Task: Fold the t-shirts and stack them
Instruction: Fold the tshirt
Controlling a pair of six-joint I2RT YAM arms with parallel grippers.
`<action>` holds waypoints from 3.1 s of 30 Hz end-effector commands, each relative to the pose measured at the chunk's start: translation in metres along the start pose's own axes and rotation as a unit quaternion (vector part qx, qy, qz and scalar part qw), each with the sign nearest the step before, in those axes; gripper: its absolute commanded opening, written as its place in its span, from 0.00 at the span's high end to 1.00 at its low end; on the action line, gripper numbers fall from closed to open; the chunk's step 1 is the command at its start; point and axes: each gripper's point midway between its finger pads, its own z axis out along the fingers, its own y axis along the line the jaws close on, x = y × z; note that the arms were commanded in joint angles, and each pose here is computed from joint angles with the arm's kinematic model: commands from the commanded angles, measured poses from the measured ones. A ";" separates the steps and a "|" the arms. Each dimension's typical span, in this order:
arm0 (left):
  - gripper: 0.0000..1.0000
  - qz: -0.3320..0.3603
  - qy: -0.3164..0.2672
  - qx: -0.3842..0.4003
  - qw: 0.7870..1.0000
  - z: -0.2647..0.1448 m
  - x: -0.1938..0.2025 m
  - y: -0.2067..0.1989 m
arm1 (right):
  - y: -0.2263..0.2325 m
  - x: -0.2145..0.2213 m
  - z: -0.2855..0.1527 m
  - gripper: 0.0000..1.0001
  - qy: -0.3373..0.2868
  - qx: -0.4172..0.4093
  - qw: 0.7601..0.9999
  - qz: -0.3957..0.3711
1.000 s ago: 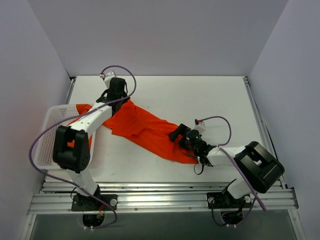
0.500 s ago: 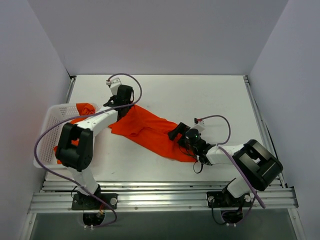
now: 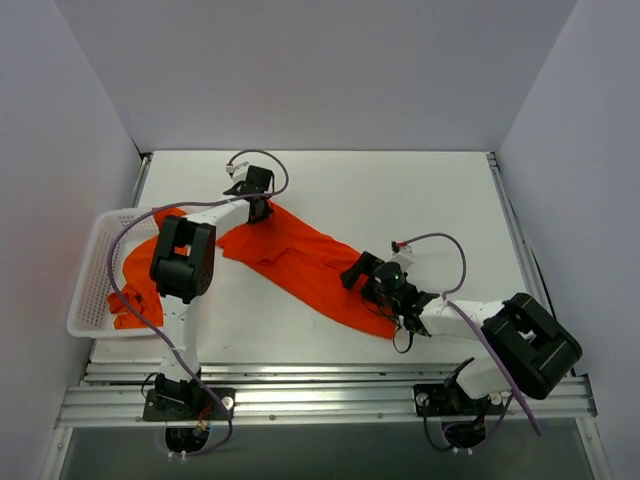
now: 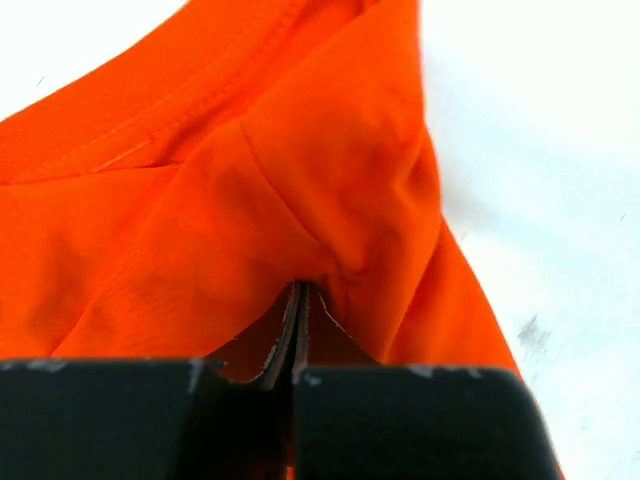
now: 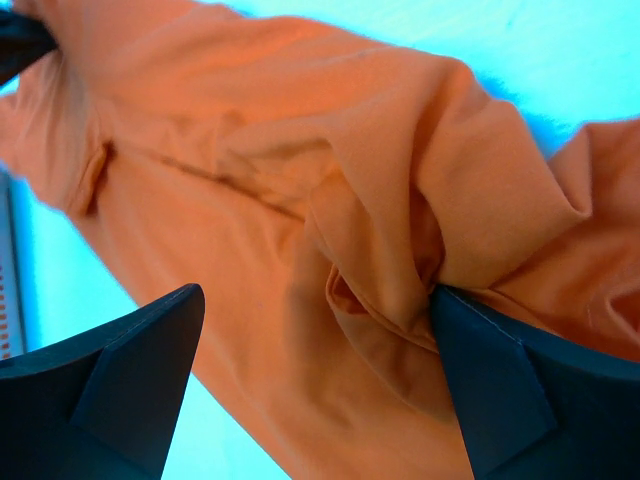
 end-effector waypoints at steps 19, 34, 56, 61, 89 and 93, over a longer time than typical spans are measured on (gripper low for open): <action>0.96 0.067 0.124 0.249 0.958 0.052 -0.006 -0.154 | 0.029 0.264 -0.007 0.09 0.294 -0.077 0.952 -0.043; 0.93 0.081 0.018 0.349 0.933 -0.025 -0.085 -0.198 | 0.022 0.193 -0.045 0.01 0.080 0.091 0.972 -0.201; 0.50 0.035 -0.099 0.334 0.937 -0.237 -0.161 -0.094 | 0.172 -0.001 -0.161 0.00 -0.264 0.043 0.936 -0.229; 0.57 0.010 -0.073 0.285 0.956 -0.207 -0.098 -0.054 | 0.169 -0.080 -0.085 0.46 -0.185 -0.002 0.962 -0.201; 0.98 0.067 0.054 0.089 0.992 -0.044 0.009 -0.023 | 0.130 -0.095 0.185 1.00 -0.014 0.008 0.982 -0.186; 0.98 0.074 0.077 0.069 0.992 -0.019 0.013 -0.024 | 0.099 -0.111 0.204 1.00 -0.017 0.042 0.987 -0.152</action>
